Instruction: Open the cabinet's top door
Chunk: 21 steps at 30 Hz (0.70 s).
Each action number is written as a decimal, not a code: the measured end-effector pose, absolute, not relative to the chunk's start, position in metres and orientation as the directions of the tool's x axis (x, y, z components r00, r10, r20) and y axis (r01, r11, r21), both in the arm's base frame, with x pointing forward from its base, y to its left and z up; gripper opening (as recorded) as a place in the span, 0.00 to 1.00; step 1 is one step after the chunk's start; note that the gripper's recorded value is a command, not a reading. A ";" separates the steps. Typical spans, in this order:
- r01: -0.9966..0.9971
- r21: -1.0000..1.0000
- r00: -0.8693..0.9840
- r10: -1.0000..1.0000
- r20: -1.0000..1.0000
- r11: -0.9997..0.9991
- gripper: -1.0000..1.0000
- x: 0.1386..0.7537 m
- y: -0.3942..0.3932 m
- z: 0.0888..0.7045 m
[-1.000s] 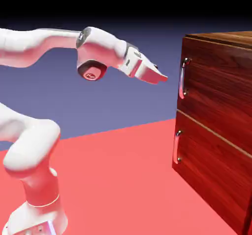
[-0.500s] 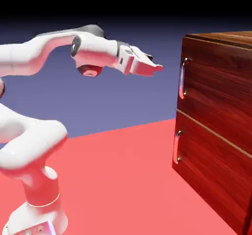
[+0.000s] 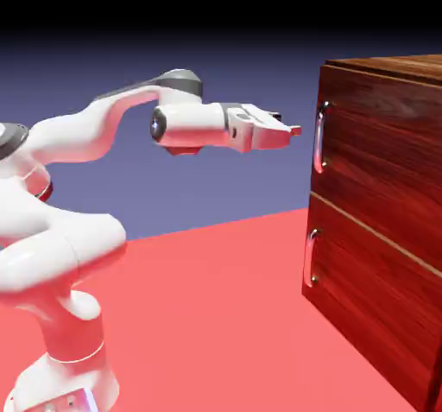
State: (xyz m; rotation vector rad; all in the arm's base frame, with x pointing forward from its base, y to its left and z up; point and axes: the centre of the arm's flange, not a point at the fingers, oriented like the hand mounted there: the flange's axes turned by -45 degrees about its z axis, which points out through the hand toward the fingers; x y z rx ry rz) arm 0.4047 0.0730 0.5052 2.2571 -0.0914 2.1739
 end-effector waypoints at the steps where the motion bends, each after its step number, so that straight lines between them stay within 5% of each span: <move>1: -0.046 -0.027 0.027 -0.028 0.999 -0.999 0.50 0.410 0.072 0.498; 9: -0.045 0.000 0.000 0.000 1.000 -0.999 0.50 0.475 0.064 0.477; 10: -0.045 0.000 0.000 0.000 1.000 -0.999 0.00 0.476 0.064 0.477; 21: 0.167 0.000 0.000 0.000 1.000 -0.986 0.00 0.399 0.028 0.477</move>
